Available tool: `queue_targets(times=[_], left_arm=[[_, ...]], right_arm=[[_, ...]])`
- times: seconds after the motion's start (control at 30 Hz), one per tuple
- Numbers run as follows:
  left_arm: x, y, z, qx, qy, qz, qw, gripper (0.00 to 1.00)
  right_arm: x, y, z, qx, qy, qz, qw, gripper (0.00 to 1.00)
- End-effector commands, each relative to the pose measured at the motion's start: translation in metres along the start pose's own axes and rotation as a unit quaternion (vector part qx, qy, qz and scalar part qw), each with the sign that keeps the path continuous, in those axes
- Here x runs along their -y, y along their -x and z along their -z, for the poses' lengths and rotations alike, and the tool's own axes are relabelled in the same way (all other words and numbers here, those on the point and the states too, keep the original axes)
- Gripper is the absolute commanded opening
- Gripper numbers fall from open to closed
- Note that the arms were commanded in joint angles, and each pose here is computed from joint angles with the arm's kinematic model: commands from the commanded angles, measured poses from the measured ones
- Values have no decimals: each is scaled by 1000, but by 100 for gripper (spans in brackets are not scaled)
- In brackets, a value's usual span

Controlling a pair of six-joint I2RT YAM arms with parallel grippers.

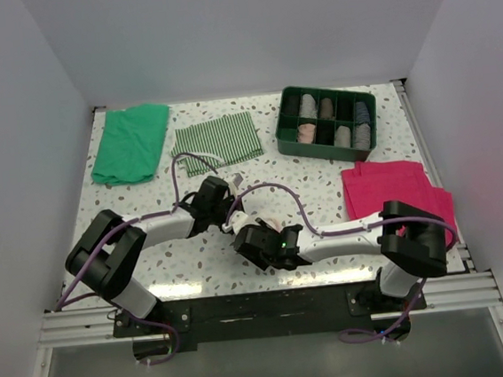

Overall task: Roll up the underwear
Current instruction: Roll the underwear to the center of the board.

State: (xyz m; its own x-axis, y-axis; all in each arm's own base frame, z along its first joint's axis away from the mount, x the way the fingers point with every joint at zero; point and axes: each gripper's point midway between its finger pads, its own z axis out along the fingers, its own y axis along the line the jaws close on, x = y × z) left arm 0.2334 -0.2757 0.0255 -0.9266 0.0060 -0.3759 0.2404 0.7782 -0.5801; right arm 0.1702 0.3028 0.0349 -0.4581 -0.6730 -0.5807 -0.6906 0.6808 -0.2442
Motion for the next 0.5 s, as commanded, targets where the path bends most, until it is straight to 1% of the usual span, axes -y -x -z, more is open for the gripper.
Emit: queue_targets(times=[0.0,0.13,0.17,0.23,0.37,0.47], left_arm=[[2,3,-2,-3,0,-16,1000,0],[1,2,-3,-6,1,-18,1000,0],[1,3,-3,-5,0,-18,1000,0],[0,3,-3,-5,1,-19,1000,0],[-1,5,-2,-4,1,-22,1000,0],[-1,7,-1,-1,0,-22,1000,0]], right_arm=[[0,-7,-9,-4,-7,-1,1000,54],[2,-15,-16,-9,-20,-1,1000,50],[3,-18,-17,-14,-23,0,1000,45],[2,-23,-20,-20,-24,1,1000,42],[0,-25,-21,-20,-20,-5,1000,33],[-4,-25,-21,-20,-10,-7,1000,24]])
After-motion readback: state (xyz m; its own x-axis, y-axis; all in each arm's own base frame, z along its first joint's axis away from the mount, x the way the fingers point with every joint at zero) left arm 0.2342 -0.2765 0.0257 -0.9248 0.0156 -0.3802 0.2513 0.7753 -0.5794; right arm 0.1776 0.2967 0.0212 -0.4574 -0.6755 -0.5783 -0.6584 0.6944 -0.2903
